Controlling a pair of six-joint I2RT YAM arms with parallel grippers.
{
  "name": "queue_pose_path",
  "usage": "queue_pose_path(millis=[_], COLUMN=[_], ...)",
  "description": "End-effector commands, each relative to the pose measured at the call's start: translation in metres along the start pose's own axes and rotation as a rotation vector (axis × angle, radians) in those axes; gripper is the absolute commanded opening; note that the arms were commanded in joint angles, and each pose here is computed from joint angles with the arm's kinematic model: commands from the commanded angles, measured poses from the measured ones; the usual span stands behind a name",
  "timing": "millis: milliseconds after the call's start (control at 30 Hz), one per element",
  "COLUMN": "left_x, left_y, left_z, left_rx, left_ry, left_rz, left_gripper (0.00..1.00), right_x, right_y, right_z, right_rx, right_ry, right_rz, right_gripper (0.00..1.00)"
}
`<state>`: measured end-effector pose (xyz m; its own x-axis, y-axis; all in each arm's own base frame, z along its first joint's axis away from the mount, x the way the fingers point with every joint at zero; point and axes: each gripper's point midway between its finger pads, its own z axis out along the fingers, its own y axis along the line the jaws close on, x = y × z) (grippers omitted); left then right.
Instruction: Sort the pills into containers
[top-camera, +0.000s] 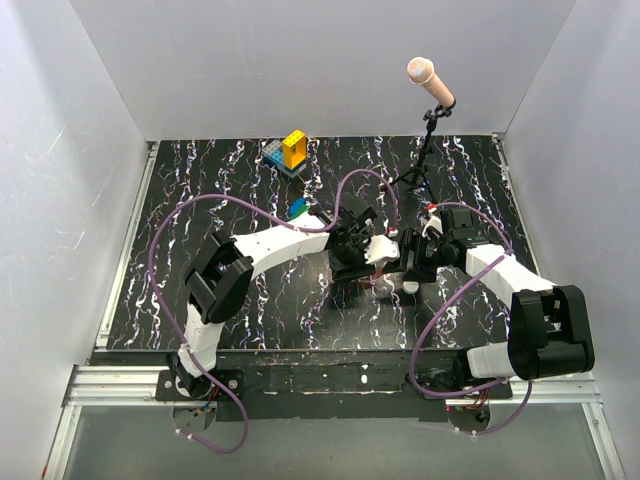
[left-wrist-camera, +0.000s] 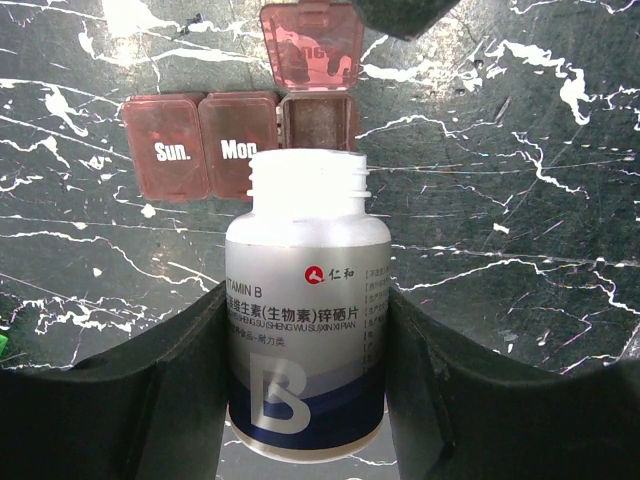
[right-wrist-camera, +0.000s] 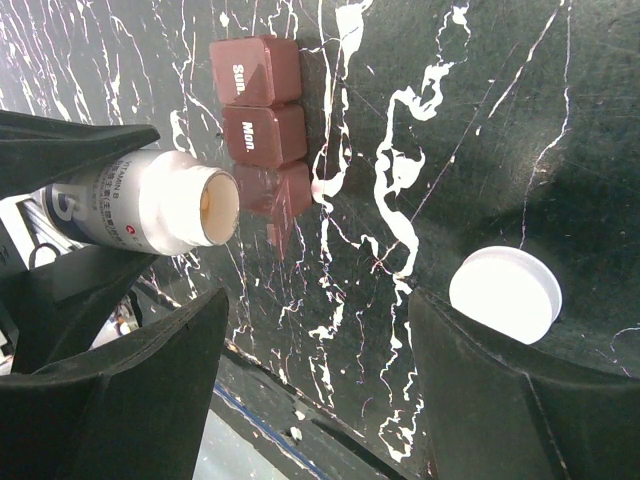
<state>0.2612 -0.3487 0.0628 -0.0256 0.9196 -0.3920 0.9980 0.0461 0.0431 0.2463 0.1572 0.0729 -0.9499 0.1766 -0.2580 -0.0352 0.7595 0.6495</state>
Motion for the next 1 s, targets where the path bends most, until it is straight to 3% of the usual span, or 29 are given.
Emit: queue_pose_path(millis=[0, 967], left_x=[-0.014, -0.015], left_y=[0.005, 0.008], left_z=[-0.009, -0.014], left_rx=[-0.029, -0.077], left_ry=[-0.018, 0.016], left_rz=[0.040, 0.082], left_gripper=[0.00, 0.00], right_x=[0.001, 0.001], right_y=[0.000, 0.000], right_z=[0.001, 0.002], right_rx=[-0.019, -0.020], right_ry=[-0.003, -0.002], right_rz=[-0.012, -0.012], right_gripper=[0.79, 0.80])
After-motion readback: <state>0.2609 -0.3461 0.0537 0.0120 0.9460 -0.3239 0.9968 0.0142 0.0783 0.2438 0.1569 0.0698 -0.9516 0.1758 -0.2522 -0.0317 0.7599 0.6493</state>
